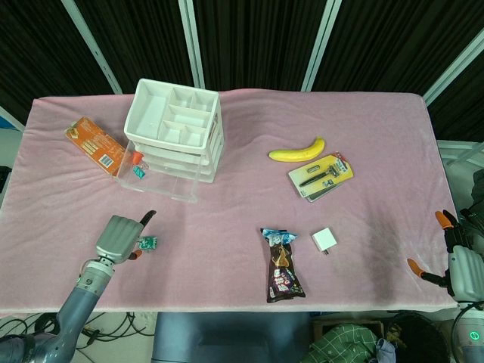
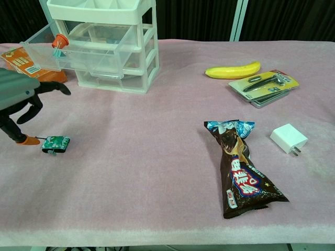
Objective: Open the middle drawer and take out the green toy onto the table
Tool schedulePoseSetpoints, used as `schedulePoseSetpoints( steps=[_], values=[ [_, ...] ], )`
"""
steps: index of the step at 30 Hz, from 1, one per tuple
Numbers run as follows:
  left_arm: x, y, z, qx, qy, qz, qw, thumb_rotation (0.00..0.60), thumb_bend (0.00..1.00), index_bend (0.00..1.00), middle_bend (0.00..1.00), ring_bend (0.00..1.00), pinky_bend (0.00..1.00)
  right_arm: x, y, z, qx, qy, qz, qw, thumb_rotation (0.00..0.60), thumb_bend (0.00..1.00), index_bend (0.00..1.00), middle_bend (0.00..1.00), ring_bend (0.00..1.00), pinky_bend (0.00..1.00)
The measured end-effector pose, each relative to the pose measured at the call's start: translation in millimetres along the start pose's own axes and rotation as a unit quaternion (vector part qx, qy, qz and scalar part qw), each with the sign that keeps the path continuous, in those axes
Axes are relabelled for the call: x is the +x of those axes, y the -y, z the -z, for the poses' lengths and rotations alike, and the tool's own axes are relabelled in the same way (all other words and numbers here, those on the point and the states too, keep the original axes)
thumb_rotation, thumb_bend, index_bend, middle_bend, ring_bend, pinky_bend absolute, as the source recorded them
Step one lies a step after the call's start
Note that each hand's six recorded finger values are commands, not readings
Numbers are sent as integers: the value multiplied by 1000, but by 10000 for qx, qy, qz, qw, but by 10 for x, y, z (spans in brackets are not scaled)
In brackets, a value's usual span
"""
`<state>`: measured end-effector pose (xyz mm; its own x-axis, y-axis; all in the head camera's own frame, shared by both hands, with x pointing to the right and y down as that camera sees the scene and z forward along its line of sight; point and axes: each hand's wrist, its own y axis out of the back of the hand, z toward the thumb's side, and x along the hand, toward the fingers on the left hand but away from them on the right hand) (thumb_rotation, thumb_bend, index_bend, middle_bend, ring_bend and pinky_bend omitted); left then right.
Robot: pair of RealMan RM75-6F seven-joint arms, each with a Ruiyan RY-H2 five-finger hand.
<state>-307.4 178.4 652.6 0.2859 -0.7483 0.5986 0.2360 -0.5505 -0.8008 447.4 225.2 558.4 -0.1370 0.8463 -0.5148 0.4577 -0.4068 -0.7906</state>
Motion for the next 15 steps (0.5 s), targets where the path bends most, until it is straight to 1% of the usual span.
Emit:
schedulePoseSetpoints(
  steps=[1, 2, 3, 5, 7, 10, 15],
  values=[
    [-74, -49, 37, -30, 0, -140, 9999, 600, 94, 0, 133, 224, 347, 0, 3, 0, 34, -6, -7, 10000, 600, 120, 35, 0, 0, 137],
    [-138, -83, 73, -45, -9, -247, 9997, 600, 87, 0, 67, 157, 280, 0, 5, 0, 73, -13, -13, 10000, 600, 120, 35, 0, 0, 136],
    [-211, -115, 116, -57, -26, -352, 9994, 600, 81, 0, 25, 103, 227, 1, 6, 0, 121, -20, -18, 9999, 600, 120, 35, 0, 0, 136],
    [-418, -164, 247, -103, -104, -548, 9984, 600, 71, 0, 0, 25, 154, 3, 13, 0, 247, -37, -32, 9997, 600, 120, 35, 0, 0, 129],
    [-645, -175, 413, -172, -267, -632, 9975, 600, 66, 0, 0, 2, 112, 6, 17, 0, 367, -52, -42, 9993, 600, 119, 30, 0, 0, 124],
    [-913, -185, 633, -234, -550, -700, 9957, 600, 60, 0, 0, 0, 49, 10, 19, -8, 554, -94, -43, 9984, 600, 118, 8, 0, 0, 123],
    [-1191, -228, 849, -374, -889, -1003, 9903, 600, 59, 0, 0, 0, 29, 21, 22, -41, 799, -202, -9, 9966, 600, 117, 0, 0, 0, 123]
  ],
)
